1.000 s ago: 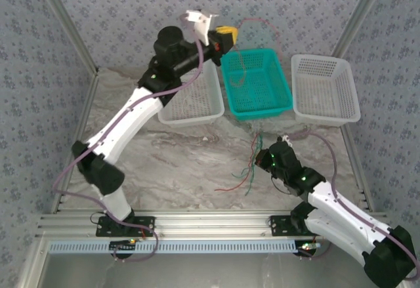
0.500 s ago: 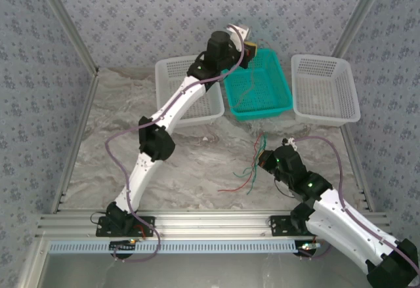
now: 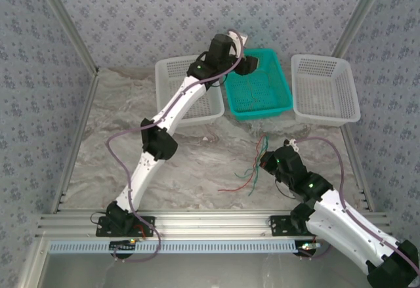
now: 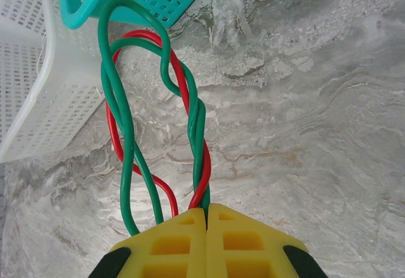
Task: Untangle the cables
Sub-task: Place the cable into the container, then untie the cable from multiple cables.
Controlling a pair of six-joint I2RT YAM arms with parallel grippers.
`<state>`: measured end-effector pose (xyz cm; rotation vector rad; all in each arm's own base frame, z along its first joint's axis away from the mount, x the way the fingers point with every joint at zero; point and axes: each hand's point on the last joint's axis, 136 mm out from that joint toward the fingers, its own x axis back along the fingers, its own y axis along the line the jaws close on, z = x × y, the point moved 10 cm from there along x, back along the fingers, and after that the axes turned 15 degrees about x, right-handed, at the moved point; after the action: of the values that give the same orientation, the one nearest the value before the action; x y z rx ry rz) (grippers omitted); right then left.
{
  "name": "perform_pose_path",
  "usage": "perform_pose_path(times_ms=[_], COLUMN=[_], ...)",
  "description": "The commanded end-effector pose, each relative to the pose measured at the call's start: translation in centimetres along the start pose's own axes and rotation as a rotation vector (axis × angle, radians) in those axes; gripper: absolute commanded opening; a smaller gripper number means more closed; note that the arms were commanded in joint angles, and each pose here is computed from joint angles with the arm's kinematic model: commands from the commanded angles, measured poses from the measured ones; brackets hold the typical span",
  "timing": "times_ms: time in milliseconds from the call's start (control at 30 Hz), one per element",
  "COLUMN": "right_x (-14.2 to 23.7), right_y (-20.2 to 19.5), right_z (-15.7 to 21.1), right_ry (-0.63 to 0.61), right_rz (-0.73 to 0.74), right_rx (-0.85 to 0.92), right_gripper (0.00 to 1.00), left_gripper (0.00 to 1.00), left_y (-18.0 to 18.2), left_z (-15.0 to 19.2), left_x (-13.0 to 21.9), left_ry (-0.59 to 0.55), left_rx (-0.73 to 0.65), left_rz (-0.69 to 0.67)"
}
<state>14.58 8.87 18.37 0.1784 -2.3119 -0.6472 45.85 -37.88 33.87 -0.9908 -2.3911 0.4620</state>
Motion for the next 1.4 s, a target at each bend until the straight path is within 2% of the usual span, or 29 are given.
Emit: perform_pose_path(times_ms=[0,200,300,433,533,633,733,867,1033,1200,1300,1367], right_x=[0.4,0.7,0.8,0.7,0.1,-0.7,-1.5,-2.3,-2.6,-1.7,-1.0,-0.5], right_y=[-0.1,0.3,0.7,1.3,1.5,1.7,1.6,1.8,2.7,4.9,5.8,6.1], right_z=[-0.3,-1.2,-2.0,-2.8,-3.1,-3.7,-4.4,-5.6,-7.3,-8.8,-9.3,-9.6], right_ry=[-0.028,-0.066,-0.08,-0.085,-0.087,-0.082,-0.068,-0.047,0.014,0.016,-0.001,-0.004], right_rz=[0.032,0.036,0.037,0.033,0.029,0.02,0.011,-0.015,-0.066,-0.133,-0.154,-0.167], right_rx=[0.013,0.058,0.073,0.091,0.068,0.001,-0.089,-0.138,-0.142,0.013,0.134,0.206], right_gripper=[0.0,0.0,0.0,0.0,0.0,0.0,0.0,0.0,0.0,0.0,0.0,0.0], left_gripper=[0.62,0.6,0.6,0.61,0.62,0.62,0.63,0.62,0.63,0.64,0.65,0.65], left_y=[-5.1,-7.6,-7.5,-6.1,-5.7,-5.4,-5.0,-5.1,-7.8,-8.5,-8.1,-8.0], left_z=[-6.0,-6.5,-5.8,-4.7,-2.6,0.3,4.6,11.3,17.2,20.2,20.4,19.5], left_x=[8.6,14.5,16.6,21.8,24.8,26.4,25.7,22.7,20.3,18.2,17.7,18.0], left_ry=[-0.101,-0.026,-0.076,-0.139,-0.161,-0.137,-0.067,0.076,0.214,0.315,0.302,0.274], left_rx=[-0.052,-0.11,-0.134,-0.118,-0.114,-0.084,-0.064,-0.049,-0.181,-0.31,-0.316,-0.273], left_rz=[0.101,0.113,0.137,0.121,0.119,0.136,0.147,0.2,0.299,0.258,0.243,0.262])
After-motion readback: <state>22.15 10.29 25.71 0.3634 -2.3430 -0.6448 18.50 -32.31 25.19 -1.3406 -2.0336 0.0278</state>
